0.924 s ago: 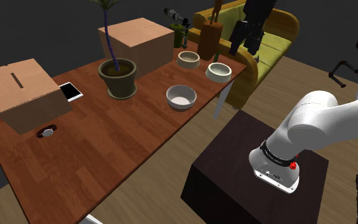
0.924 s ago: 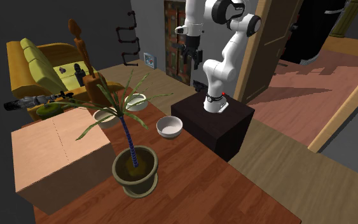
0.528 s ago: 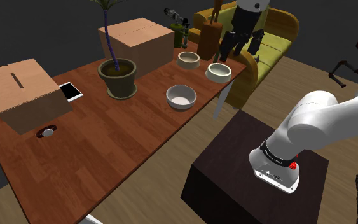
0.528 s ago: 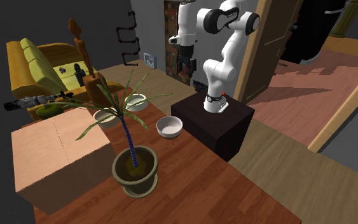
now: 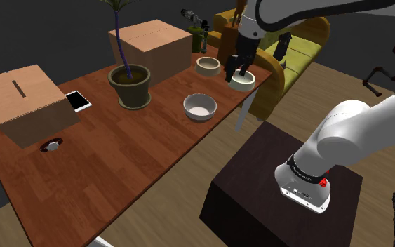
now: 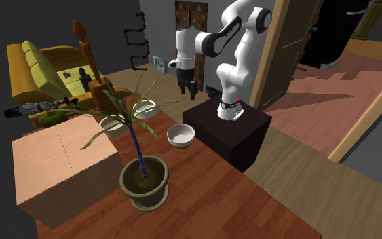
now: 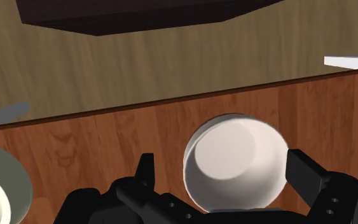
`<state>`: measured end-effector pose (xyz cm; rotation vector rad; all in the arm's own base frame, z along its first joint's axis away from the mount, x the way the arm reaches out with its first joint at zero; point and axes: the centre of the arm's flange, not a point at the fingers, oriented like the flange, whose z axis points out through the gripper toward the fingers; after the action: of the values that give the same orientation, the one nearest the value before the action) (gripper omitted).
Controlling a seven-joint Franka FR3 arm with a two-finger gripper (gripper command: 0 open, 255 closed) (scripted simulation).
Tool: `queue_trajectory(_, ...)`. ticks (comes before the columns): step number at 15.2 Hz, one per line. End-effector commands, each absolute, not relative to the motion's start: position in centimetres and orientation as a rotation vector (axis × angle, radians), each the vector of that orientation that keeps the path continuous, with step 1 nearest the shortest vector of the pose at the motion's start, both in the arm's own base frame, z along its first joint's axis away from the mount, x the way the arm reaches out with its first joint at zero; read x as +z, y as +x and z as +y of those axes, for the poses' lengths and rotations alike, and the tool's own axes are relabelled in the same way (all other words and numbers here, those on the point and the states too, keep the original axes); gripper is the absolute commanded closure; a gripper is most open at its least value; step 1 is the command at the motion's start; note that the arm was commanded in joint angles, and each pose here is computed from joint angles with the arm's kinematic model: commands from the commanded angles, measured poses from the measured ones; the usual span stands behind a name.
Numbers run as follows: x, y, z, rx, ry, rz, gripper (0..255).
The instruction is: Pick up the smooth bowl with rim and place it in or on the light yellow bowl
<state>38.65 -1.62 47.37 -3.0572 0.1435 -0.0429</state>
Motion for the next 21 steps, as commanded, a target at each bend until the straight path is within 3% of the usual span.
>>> queue_trajectory(1,45.3,40.1,-2.2,-0.041,-3.044,0.146,0)
queue_trajectory(13,31.8,48.4,-4.6,-0.010,-2.962,0.157,0)
queue_trajectory(21,27.9,48.4,-3.9,-0.010,-2.962,0.157,0)
